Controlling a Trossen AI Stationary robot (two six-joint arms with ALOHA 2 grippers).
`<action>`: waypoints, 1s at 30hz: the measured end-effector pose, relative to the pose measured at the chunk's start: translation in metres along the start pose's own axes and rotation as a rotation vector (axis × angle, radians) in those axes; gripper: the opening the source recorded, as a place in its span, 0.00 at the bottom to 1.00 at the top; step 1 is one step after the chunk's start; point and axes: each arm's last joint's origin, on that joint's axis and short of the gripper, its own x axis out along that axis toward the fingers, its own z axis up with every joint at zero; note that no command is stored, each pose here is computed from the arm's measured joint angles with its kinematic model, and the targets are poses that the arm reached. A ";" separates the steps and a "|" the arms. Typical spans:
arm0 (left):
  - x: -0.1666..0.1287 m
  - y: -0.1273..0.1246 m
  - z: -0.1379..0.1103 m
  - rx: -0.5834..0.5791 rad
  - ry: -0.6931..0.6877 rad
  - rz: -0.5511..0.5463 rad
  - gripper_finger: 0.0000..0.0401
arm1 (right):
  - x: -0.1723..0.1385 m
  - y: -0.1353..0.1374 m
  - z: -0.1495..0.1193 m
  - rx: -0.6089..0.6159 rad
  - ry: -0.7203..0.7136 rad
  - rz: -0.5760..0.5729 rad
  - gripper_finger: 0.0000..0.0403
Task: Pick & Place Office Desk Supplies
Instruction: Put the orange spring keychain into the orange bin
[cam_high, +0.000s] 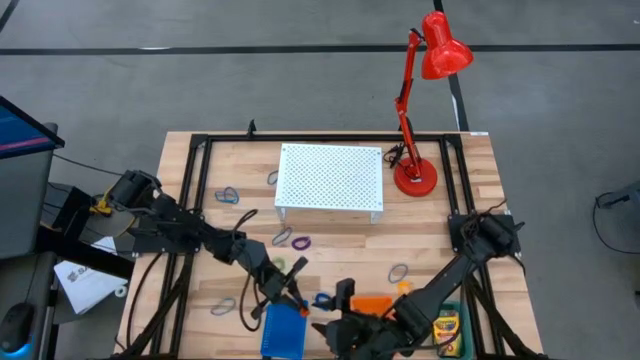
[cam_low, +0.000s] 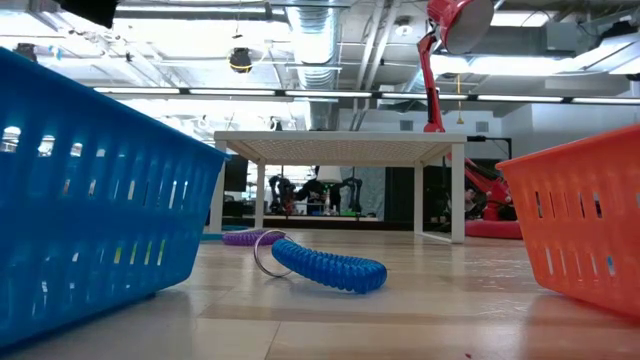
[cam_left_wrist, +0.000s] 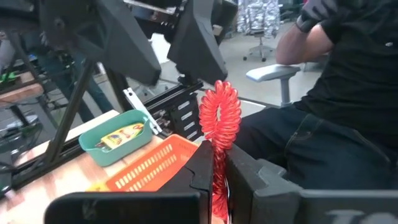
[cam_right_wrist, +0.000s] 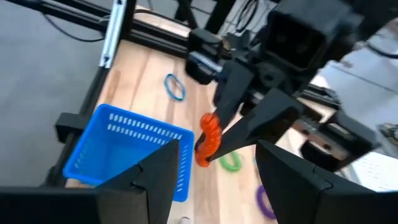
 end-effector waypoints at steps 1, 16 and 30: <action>0.000 0.000 0.000 0.000 -0.001 -0.003 0.02 | 0.002 -0.001 0.001 0.006 0.001 0.014 0.52; 0.000 0.000 0.001 0.009 -0.006 -0.002 0.02 | 0.027 -0.023 0.008 0.036 0.004 0.143 0.50; 0.000 0.000 0.001 0.009 -0.005 -0.003 0.02 | 0.029 -0.023 0.007 0.039 0.026 0.219 0.21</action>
